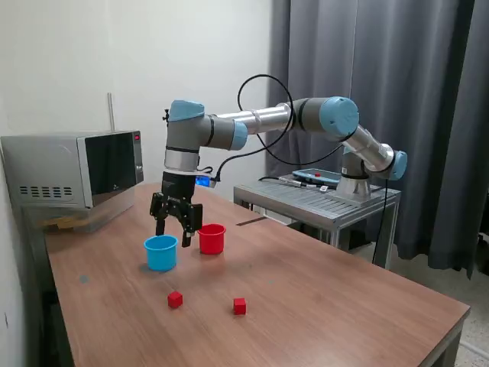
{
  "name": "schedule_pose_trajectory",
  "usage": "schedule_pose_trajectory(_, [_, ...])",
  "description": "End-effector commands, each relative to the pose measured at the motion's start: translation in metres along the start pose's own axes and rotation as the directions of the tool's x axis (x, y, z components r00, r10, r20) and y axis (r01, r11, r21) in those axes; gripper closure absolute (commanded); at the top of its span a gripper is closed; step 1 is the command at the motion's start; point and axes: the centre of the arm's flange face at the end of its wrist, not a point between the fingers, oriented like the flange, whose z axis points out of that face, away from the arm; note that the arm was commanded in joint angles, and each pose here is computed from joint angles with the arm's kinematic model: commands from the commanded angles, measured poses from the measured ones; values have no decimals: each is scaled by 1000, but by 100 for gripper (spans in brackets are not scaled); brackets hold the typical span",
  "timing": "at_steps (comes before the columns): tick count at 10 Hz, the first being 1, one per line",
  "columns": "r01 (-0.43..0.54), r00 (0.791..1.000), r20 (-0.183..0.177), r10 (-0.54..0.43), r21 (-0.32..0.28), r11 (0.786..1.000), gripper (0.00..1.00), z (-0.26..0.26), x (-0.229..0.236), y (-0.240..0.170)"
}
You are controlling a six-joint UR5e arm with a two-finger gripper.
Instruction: Place red objects in the red bin, and blue objects in the blue bin.
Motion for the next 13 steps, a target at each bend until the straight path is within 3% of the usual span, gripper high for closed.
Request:
schedule_pose_trajectory(1, [-29, 1000, 1, 29, 0, 1000, 0, 15, 0, 4])
schedule_pose_trajectory(13, [-69, 997, -31, 71, 49, 996, 0, 88, 9, 4])
